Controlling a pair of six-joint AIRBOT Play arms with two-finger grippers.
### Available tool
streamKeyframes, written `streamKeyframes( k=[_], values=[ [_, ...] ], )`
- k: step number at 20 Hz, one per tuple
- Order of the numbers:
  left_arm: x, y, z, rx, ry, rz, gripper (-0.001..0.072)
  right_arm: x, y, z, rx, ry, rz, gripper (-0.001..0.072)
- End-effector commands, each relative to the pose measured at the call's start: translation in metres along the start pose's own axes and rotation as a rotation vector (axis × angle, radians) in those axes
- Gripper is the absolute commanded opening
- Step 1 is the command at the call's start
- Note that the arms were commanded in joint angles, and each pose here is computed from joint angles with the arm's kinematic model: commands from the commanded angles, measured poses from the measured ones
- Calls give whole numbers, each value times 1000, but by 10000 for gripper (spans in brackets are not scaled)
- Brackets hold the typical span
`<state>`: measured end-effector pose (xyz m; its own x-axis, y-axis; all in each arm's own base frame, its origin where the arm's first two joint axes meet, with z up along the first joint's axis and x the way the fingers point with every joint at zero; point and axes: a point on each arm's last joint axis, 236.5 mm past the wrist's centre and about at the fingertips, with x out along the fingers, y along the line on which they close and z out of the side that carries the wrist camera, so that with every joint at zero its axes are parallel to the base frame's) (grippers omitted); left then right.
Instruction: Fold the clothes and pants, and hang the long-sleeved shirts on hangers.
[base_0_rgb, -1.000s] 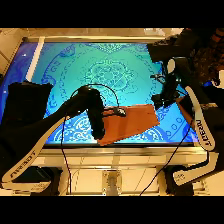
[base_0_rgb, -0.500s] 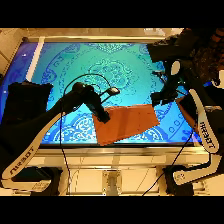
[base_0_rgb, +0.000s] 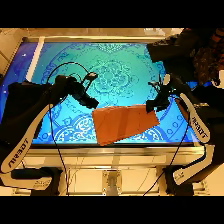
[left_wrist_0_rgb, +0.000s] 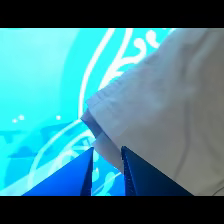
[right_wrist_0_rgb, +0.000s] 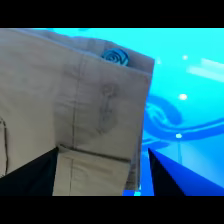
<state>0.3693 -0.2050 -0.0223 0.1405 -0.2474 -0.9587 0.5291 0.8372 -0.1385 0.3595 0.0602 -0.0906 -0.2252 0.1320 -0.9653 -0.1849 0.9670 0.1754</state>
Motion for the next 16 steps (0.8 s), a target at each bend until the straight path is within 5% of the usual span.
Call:
streamKeyframes(
  k=[1, 3, 5, 7, 8, 12, 16],
  values=[
    [-1, 10, 0, -27, -6, 10, 229, 16, 7, 4, 8, 12, 45, 618],
    [-1, 10, 0, -27, -6, 10, 229, 23, 11, 4, 14, 20, 66, 594],
    [-1, 10, 0, -27, -6, 10, 229, 27, 19, 3, 19, 21, 100, 405],
    [-1, 10, 0, -27, -6, 10, 229, 26, 26, 3, 24, 21, 130, 101],
    [-1, 10, 0, -27, -6, 10, 228, 25, 29, 3, 25, 18, 142, 19],
    [-1, 10, 0, -27, -6, 10, 229, 8, 11, 17, 43, -33, 61, 17],
    [-1, 11, 0, -27, -6, 11, 229, -58, -77, 33, 157, -162, -336, 16]
  ],
)
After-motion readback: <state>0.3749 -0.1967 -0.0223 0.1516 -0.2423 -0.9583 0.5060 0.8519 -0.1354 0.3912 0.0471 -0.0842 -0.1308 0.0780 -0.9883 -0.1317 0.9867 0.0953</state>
